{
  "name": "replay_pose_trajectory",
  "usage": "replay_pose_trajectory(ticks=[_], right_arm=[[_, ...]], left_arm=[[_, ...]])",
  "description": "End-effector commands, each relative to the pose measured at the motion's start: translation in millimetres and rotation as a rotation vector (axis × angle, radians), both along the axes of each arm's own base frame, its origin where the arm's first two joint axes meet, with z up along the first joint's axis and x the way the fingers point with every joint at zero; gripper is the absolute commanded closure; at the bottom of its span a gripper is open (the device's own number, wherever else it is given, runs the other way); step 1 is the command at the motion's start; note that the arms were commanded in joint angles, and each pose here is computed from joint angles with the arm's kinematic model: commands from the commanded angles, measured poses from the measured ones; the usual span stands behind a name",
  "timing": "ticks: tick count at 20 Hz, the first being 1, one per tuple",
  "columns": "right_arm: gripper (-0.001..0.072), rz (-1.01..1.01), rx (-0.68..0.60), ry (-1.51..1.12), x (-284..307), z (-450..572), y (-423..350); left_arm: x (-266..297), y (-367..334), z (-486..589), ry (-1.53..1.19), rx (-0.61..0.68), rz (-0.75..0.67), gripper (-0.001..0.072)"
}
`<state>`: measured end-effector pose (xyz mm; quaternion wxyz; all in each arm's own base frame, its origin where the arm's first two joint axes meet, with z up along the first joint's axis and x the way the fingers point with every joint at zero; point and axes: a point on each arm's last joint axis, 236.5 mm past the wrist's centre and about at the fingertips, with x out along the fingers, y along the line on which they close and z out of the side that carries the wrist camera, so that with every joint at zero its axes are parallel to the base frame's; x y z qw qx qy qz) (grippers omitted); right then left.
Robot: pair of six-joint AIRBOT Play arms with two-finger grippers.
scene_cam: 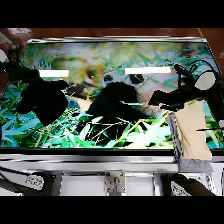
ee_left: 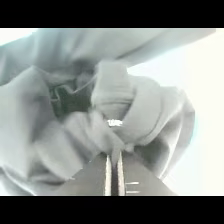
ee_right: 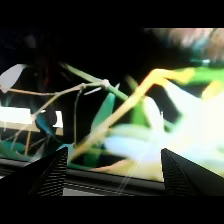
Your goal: Fold the shirts.
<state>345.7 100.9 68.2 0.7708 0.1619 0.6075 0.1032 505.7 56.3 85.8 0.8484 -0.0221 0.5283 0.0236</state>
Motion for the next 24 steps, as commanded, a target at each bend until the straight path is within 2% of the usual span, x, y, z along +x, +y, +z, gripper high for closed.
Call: replay_pose_trajectory(ticks=[1, 5, 9, 14, 19, 20, 21, 22, 23, 24], right_arm=[[0.0018, 0.020, 0.000, 0.021, -6, -1, 1], [0.0018, 0.122, -0.019, 0.115, -35, -6, 1], [0.0018, 0.238, -0.035, 0.226, -70, -8, -2], [0.0018, 0.291, -0.040, 0.268, -83, -7, -4], [0.0018, 0.282, -0.089, 0.265, -81, -11, -15], [0.0018, 0.281, -0.089, 0.263, -80, -11, -15], [0.0018, 0.281, -0.088, 0.263, -80, -11, -15], [0.0018, 0.281, -0.088, 0.263, -80, -11, -15], [0.0018, 0.281, -0.088, 0.263, -80, -11, -15], [0.0018, 0.280, -0.088, 0.258, -79, -12, -15]], left_arm=[[-31, -77, 148, -0.318, -0.059, -0.139, 0.0665], [-116, -156, 261, -0.564, -0.143, -0.286, 0.0664], [-163, -239, 275, -0.564, -0.282, -0.442, 0.0664], [-173, -365, 171, -0.341, -0.322, -0.662, 0.0664], [-209, -464, 9, -0.009, -0.295, -0.744, 0.0664], [-220, -476, -15, 0.054, -0.290, -0.761, 0.0646], [-229, -483, -29, 0.103, -0.299, -0.777, 0.0435], [-230, -480, -35, 0.129, -0.295, -0.774, 0.0158], [-223, -468, -34, 0.142, -0.281, -0.751, 0.0032], [-213, -449, -30, 0.158, -0.269, -0.715, 0.0030]])
